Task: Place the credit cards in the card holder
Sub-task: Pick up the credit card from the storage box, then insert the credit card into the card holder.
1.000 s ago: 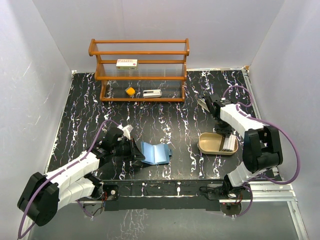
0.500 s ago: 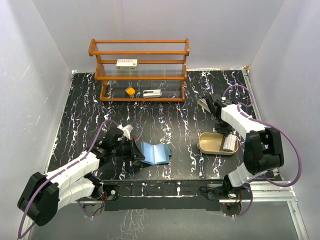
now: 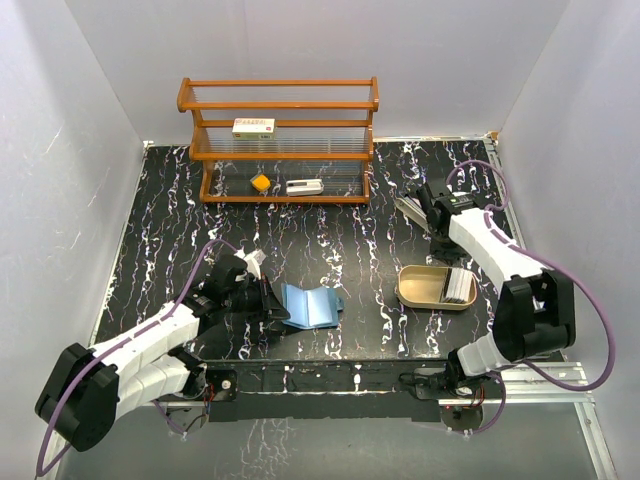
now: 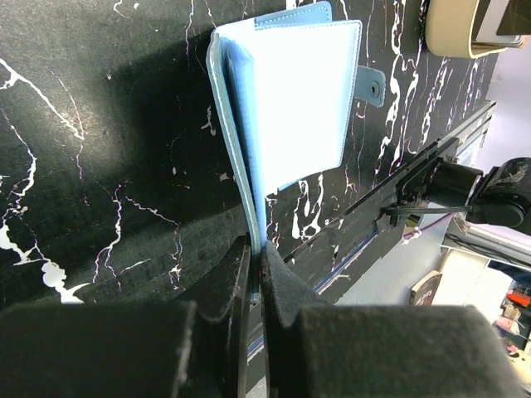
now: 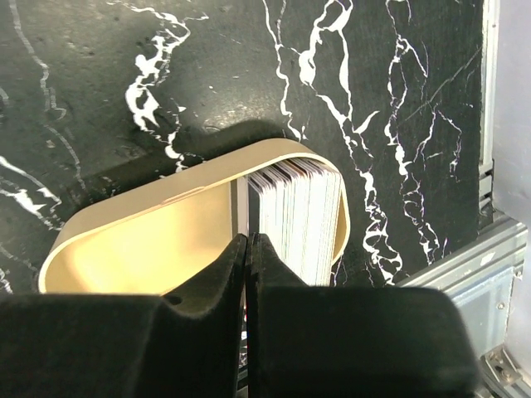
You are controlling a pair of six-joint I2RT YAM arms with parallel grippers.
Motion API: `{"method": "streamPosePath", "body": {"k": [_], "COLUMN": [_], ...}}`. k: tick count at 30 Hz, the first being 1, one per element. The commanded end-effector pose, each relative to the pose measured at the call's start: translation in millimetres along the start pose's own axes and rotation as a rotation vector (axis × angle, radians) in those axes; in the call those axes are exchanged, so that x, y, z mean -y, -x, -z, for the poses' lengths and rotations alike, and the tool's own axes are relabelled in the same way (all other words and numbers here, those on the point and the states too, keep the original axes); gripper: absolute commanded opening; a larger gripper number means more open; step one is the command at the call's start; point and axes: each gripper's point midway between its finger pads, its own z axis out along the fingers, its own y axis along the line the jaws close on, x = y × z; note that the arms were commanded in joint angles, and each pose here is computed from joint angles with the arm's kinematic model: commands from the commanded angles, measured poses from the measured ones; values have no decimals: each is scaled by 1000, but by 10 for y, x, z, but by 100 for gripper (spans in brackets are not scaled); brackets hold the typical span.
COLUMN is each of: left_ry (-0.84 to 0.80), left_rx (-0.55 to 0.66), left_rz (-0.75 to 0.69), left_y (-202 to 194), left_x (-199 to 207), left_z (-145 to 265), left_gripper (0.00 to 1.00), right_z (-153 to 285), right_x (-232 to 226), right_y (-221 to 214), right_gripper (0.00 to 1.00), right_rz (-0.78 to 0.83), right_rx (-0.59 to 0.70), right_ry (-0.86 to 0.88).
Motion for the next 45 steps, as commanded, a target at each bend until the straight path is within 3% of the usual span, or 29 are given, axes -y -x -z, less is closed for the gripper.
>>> {"method": "streamPosePath", "body": {"k": [1,9,17,25,32,39,45], "left_ry": [-33,-53,-38,9,20,72,98], "left_rx": [16,-5,-25,-16,-17,-22,-19], "left_rz": [-13,26,55,67,76,84,78], "left_y": [93,29,-38,-41,-47,-87,-102], "left_x": [149,126,32,-77,-102,-234,-300], "left_z": [26,-32,-96,-124,-137,-154,-149], "left_gripper": [0,0,0,0,0,0,7], "right_z": [315,710,1259,1876,2254,2042,1782], "right_x": [-28,-108,-540,-1413,-2094,-2517,-2719], "right_y": [262,359,379,43,-346,-570,-700], "right_gripper": [0,0,0,0,0,0,0], "right_rz": [-20,-58,-66,-1,75,87,131], "right_rx": [102,166,247,263,240,197,145], "right_ry": [108,267,570,969,1205,1230,1194]}}
